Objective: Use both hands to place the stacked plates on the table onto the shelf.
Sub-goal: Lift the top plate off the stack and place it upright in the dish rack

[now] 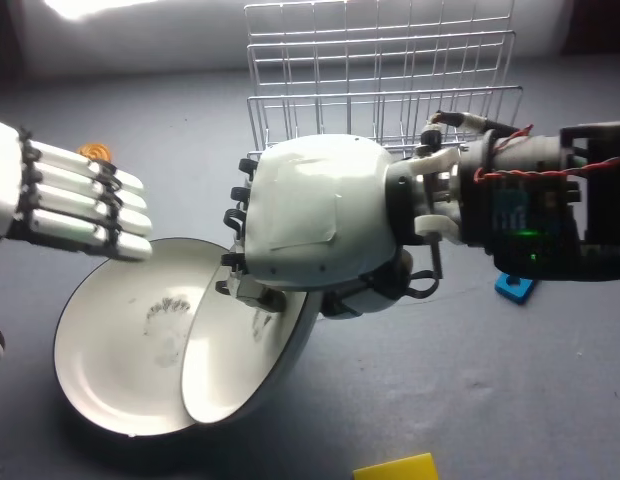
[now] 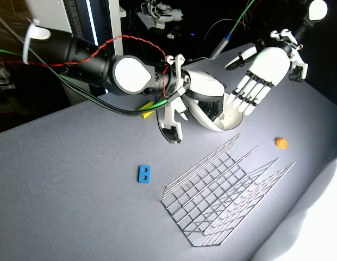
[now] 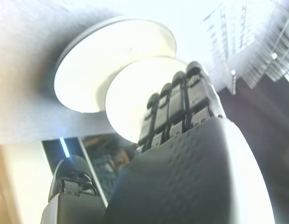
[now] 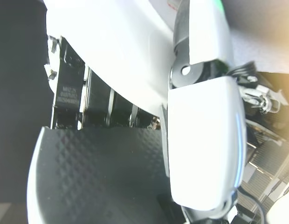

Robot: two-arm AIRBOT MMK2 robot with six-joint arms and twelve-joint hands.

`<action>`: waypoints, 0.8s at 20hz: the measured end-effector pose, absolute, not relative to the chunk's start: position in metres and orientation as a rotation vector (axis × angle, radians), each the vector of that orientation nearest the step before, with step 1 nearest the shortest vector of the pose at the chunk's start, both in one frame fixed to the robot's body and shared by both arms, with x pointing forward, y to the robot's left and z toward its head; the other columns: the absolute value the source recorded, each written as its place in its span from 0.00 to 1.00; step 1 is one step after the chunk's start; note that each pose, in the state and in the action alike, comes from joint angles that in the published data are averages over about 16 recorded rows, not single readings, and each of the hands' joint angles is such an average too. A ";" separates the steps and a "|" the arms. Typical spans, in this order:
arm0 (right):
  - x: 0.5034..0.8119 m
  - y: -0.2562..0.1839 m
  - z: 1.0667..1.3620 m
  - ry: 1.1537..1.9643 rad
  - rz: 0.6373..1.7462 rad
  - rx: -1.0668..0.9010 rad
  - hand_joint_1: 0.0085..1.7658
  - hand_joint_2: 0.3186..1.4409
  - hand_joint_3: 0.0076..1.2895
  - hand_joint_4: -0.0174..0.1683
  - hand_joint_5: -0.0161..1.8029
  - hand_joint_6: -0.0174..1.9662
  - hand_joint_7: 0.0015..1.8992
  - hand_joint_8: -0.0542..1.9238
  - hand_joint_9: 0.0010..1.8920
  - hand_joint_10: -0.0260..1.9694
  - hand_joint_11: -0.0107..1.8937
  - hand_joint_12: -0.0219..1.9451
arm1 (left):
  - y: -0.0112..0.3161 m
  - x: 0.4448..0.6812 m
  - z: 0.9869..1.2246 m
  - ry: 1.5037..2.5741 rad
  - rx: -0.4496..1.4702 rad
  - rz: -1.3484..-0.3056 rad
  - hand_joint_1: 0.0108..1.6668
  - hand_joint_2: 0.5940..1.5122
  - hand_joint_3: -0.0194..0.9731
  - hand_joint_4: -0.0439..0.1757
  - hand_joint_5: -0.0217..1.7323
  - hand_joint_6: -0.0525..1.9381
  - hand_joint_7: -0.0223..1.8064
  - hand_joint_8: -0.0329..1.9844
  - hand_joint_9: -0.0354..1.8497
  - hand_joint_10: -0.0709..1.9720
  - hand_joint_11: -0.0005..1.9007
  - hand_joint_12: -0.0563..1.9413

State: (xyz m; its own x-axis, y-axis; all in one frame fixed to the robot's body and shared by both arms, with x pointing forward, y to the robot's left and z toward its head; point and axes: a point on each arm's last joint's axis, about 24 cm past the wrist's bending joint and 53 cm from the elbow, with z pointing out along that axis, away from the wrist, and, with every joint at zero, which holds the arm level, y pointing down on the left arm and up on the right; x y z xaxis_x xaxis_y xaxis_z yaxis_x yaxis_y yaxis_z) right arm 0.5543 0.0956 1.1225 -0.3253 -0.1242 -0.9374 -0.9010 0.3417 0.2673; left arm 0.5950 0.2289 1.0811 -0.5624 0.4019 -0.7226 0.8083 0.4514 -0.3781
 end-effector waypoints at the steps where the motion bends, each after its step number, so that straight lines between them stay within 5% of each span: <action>1: 0.553 0.095 1.127 1.701 1.084 -0.917 0.74 0.51 0.00 0.09 0.53 0.38 0.58 0.28 0.58 0.45 0.51 0.48 | 0.232 0.598 1.084 2.159 0.998 -0.973 0.00 0.53 0.03 0.20 0.02 0.03 0.02 0.01 0.03 0.04 0.01 0.03; 16: 0.545 0.084 1.205 1.649 1.173 -0.781 0.77 0.53 0.00 0.11 0.57 0.44 0.62 0.31 0.59 0.44 0.53 0.47 | 0.263 0.619 1.101 2.160 0.924 -0.918 0.00 0.53 0.03 0.20 0.02 0.03 0.02 0.01 0.03 0.04 0.01 0.03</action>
